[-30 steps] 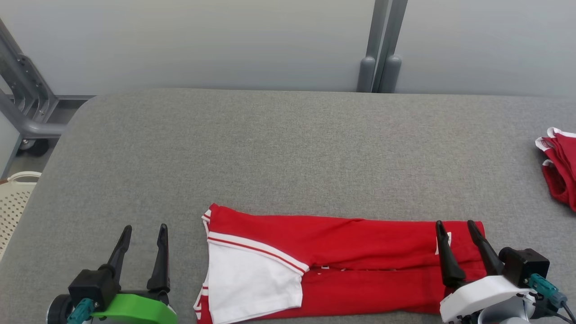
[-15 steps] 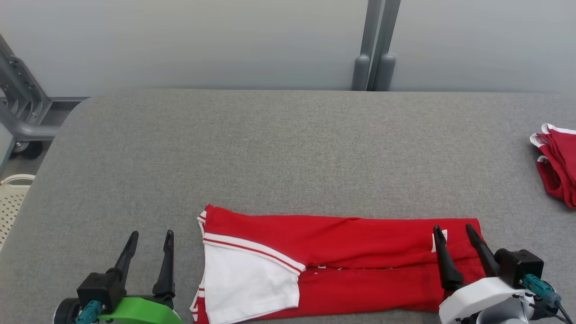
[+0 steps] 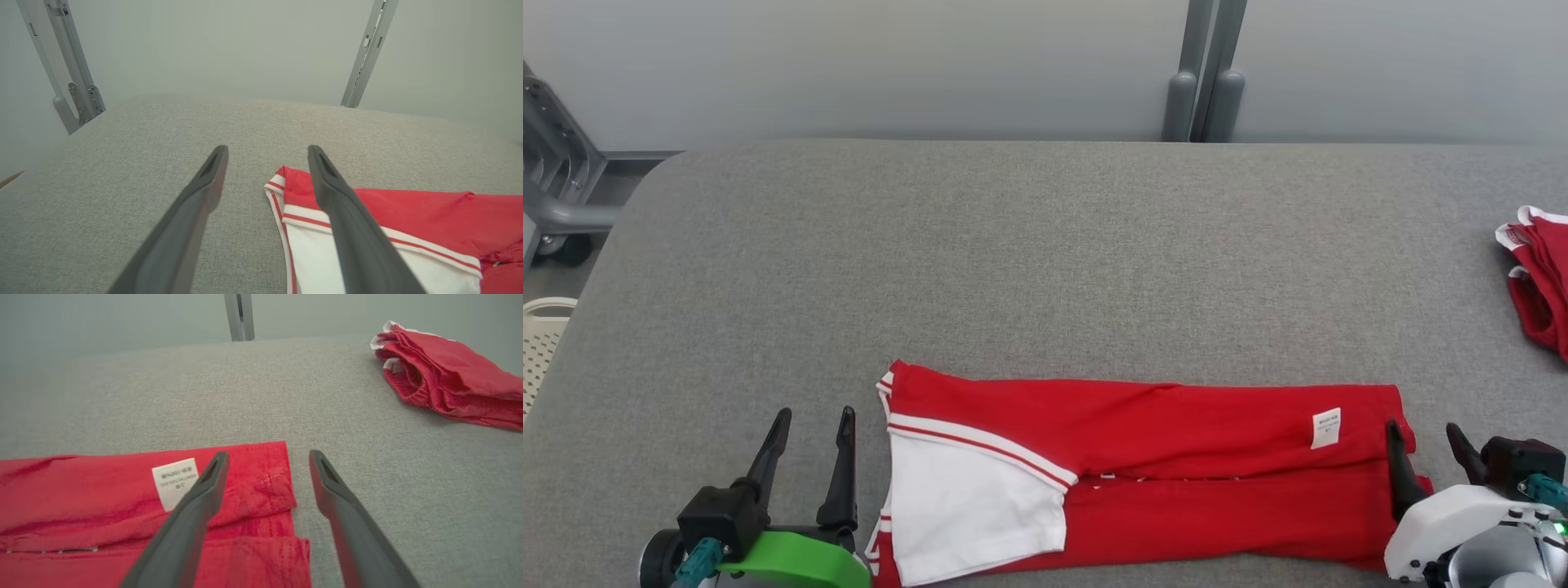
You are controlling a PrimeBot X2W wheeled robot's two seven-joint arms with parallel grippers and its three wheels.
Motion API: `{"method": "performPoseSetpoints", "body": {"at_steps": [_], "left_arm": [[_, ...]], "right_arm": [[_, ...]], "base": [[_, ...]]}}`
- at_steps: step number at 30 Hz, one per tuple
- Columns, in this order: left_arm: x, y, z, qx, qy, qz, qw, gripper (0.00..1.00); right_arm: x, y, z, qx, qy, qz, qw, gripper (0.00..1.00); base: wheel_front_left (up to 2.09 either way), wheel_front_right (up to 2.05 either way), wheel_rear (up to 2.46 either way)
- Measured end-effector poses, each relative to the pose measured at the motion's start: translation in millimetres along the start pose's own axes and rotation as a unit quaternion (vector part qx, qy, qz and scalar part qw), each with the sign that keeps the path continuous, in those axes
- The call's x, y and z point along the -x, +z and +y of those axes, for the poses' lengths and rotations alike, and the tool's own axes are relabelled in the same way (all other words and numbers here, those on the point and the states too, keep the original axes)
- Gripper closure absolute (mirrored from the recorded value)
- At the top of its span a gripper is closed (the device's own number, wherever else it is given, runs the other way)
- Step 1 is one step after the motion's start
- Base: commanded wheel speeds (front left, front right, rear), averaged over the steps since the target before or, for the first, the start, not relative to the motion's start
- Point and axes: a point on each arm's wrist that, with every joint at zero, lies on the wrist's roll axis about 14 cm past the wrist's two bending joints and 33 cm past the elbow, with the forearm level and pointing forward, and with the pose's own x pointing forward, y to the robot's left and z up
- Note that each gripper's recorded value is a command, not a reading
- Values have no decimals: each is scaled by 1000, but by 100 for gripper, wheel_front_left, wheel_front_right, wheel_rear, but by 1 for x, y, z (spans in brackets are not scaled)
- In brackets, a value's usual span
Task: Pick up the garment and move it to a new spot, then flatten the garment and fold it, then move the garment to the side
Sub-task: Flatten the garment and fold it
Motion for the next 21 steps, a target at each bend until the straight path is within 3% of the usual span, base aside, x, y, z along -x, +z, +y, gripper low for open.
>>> {"method": "performPoseSetpoints", "body": {"at_steps": [8,21], "left_arm": [[-6,-4,1,3,4,7,1000,0],[-15,-16,3,11,6,25,1000,0]], "right_arm": [[-4,-27,-21,4,-35,113,993,0],[-13,-52,-22,-4,-36,188,982,0]], "base": [[0,0,0],[0,0,0]]}}
